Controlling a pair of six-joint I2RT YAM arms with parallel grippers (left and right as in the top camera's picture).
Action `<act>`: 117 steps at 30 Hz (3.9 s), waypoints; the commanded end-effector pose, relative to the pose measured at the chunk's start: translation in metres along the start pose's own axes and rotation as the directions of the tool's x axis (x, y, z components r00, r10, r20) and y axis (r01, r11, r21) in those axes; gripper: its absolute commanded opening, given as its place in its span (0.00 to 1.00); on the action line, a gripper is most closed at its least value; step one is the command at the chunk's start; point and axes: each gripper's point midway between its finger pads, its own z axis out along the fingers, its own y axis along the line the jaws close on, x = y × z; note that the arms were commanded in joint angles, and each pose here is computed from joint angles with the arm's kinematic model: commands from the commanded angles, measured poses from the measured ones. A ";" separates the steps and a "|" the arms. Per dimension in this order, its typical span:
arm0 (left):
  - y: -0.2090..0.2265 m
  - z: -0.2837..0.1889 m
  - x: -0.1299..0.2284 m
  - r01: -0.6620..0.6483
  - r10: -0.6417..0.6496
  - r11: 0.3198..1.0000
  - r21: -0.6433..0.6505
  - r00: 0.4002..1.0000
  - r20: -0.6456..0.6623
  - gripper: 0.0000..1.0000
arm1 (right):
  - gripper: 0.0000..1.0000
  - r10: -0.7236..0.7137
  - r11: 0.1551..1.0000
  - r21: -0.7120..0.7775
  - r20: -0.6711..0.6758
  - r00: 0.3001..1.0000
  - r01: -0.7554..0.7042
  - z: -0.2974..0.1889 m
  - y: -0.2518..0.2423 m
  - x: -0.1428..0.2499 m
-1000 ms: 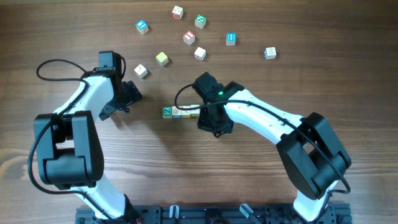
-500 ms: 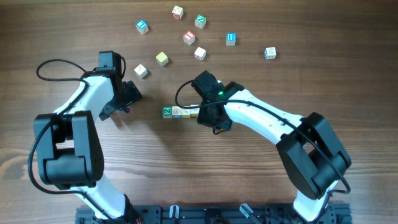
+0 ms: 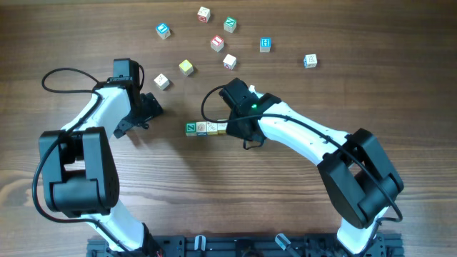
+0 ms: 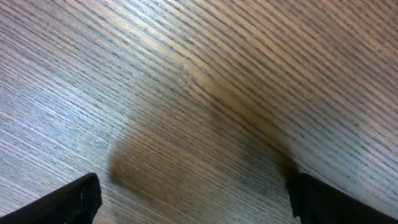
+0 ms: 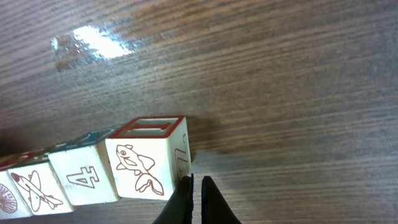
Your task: Form a horizontal line
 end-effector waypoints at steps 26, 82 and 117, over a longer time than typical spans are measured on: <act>0.002 0.004 0.004 -0.004 0.003 1.000 -0.014 1.000 -0.013 1.00 | 0.04 -0.224 0.961 -0.121 0.188 0.956 0.249 -0.019 0.063 -0.088; 0.002 0.004 0.004 -0.004 0.003 1.000 -0.014 1.000 -0.013 1.00 | 0.06 -0.371 0.911 -0.191 0.008 0.928 0.366 0.018 0.072 -0.036; 0.002 0.004 0.004 -0.004 0.003 1.000 -0.014 1.000 -0.013 1.00 | 0.09 -0.380 0.909 -0.211 -0.066 0.923 0.359 0.017 0.068 -0.019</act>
